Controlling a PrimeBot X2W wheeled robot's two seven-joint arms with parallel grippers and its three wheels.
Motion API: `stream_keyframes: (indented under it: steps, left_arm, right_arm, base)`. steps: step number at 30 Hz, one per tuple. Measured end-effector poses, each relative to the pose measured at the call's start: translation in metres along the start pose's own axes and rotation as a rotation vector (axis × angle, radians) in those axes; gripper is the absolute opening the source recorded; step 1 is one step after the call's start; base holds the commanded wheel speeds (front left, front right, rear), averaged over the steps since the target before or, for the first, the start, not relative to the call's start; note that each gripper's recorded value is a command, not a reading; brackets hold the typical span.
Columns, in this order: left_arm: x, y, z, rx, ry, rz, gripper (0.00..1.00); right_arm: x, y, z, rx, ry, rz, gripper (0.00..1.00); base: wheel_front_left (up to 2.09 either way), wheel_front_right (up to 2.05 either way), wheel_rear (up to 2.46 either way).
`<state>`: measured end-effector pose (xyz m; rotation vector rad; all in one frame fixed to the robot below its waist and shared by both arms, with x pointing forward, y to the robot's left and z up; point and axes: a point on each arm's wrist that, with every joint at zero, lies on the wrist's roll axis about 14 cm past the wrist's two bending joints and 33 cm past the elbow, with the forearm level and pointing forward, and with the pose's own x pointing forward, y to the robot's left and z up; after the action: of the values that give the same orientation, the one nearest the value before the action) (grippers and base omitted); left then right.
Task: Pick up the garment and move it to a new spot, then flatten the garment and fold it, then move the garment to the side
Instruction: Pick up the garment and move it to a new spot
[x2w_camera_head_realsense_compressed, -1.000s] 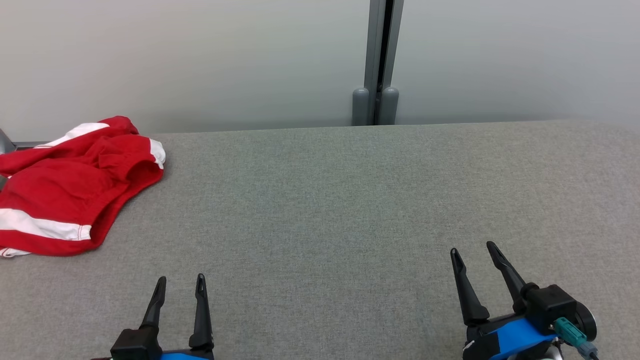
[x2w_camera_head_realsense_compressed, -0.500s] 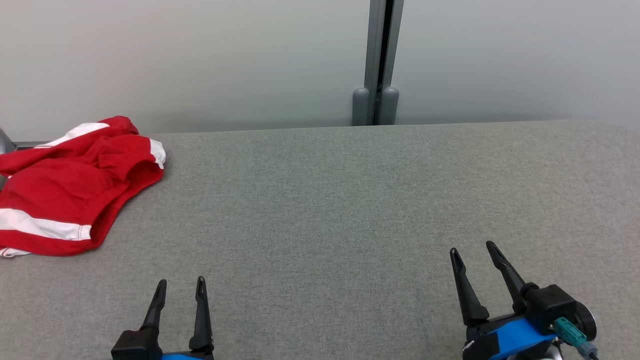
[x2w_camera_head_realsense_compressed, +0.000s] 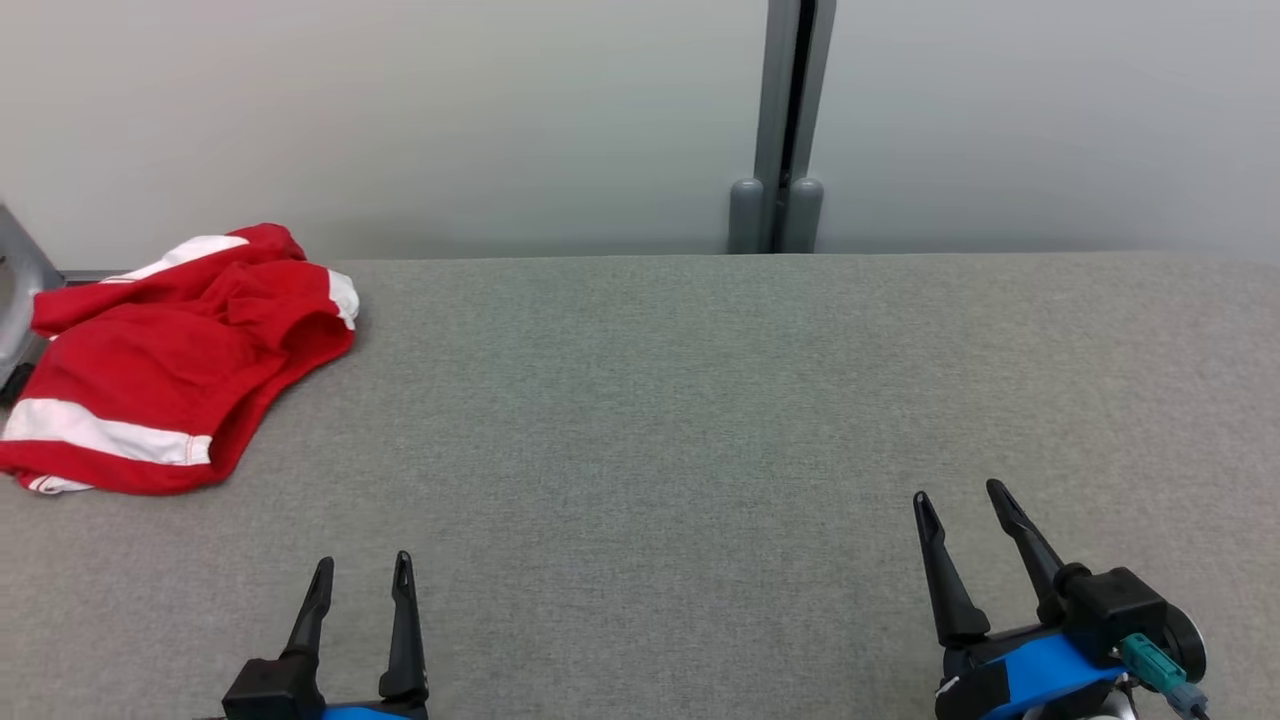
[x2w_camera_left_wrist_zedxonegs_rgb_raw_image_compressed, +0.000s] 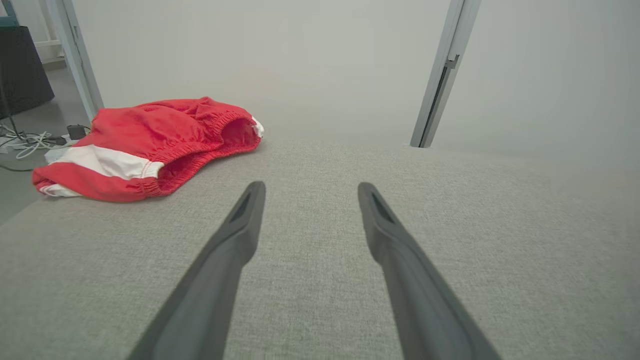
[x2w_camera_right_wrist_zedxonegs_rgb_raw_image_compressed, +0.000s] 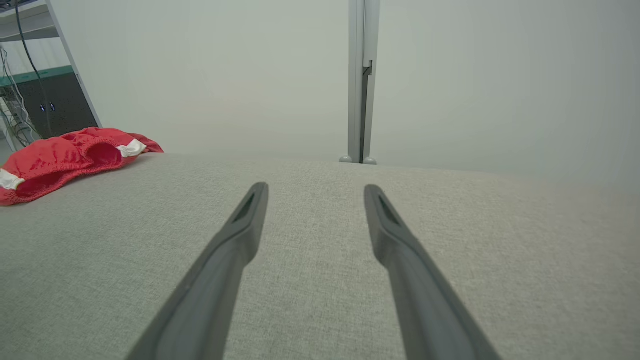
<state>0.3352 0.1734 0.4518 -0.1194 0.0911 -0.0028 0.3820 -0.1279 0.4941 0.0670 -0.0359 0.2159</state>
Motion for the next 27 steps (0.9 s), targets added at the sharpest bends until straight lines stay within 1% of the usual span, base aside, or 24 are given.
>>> stream_keyframes:
  steps: [6,13,18,23,27]
  left_arm:
    - [-0.014,0.025,0.009,-0.003,-0.032,0.086,1.00]
    - [-0.047,0.069,0.015,-0.010,-0.064,0.239,1.00]
    - [-0.073,0.094,0.016,-0.015,-0.074,0.340,1.00]
    - [-0.093,0.110,0.014,-0.017,-0.073,0.420,1.00]
    - [-0.104,0.116,0.011,-0.019,-0.064,0.453,1.00]
  right_arm:
    - [0.014,0.023,0.002,0.000,-0.008,0.075,1.00]
    - [0.034,0.076,0.001,0.008,-0.007,0.233,1.00]
    - [0.043,0.116,-0.004,0.016,0.005,0.347,1.00]
    - [0.047,0.145,-0.011,0.024,0.023,0.430,1.00]
    - [0.048,0.157,-0.015,0.031,0.034,0.465,1.00]
  base:
    - [0.00,0.00,0.00]
    - [0.00,0.00,0.00]
    - [0.00,0.00,0.00]
    - [0.00,0.00,0.00]
    - [0.00,0.00,0.00]
